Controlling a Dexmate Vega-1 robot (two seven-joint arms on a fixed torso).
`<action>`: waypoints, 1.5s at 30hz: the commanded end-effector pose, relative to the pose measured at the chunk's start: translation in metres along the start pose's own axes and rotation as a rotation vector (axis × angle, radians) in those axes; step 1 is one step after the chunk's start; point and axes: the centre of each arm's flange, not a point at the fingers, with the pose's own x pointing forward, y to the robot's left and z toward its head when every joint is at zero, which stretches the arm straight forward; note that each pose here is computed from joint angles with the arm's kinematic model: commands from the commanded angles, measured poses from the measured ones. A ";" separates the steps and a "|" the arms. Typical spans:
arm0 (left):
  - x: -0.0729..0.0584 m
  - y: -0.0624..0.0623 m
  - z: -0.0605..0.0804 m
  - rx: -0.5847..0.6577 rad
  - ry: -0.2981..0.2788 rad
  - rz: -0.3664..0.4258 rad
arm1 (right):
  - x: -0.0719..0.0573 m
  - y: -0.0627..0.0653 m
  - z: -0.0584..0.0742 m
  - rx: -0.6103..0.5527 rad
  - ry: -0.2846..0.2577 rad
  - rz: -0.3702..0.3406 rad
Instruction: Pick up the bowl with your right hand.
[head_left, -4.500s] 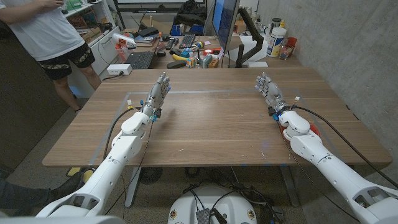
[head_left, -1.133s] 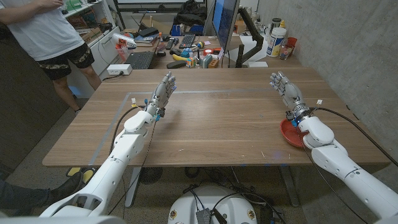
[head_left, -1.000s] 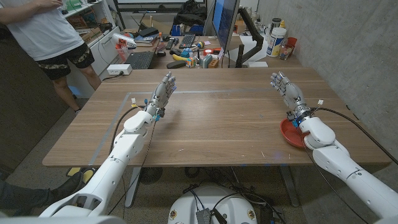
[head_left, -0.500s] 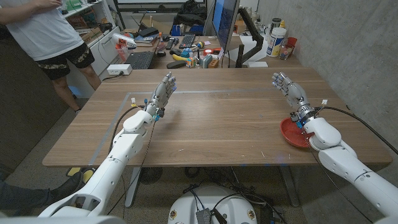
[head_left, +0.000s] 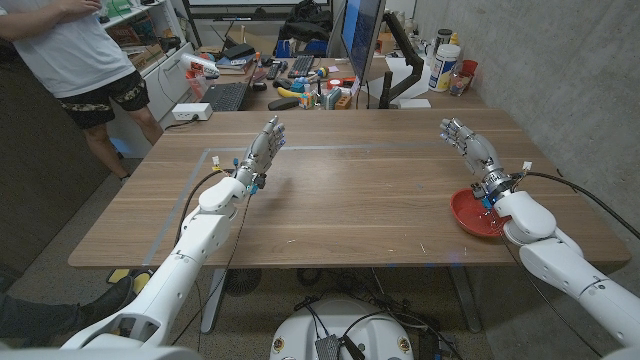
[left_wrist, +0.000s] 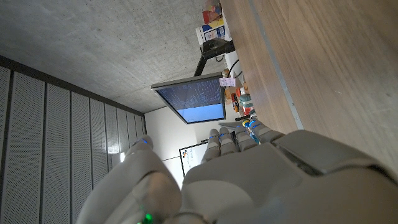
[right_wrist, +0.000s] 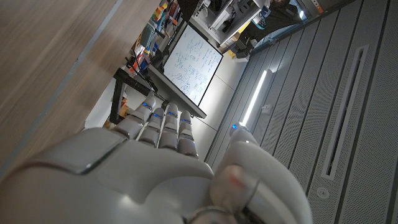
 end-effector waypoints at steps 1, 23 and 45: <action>0.003 -0.003 0.002 0.015 0.014 -0.005 | -0.007 -0.008 -0.001 -0.034 -0.001 -0.009; 0.002 -0.007 0.004 0.026 0.022 -0.005 | -0.029 -0.022 0.008 -0.050 -0.037 -0.037; 0.004 -0.008 -0.002 0.027 0.037 -0.012 | -0.054 -0.023 0.003 -0.058 -0.030 -0.067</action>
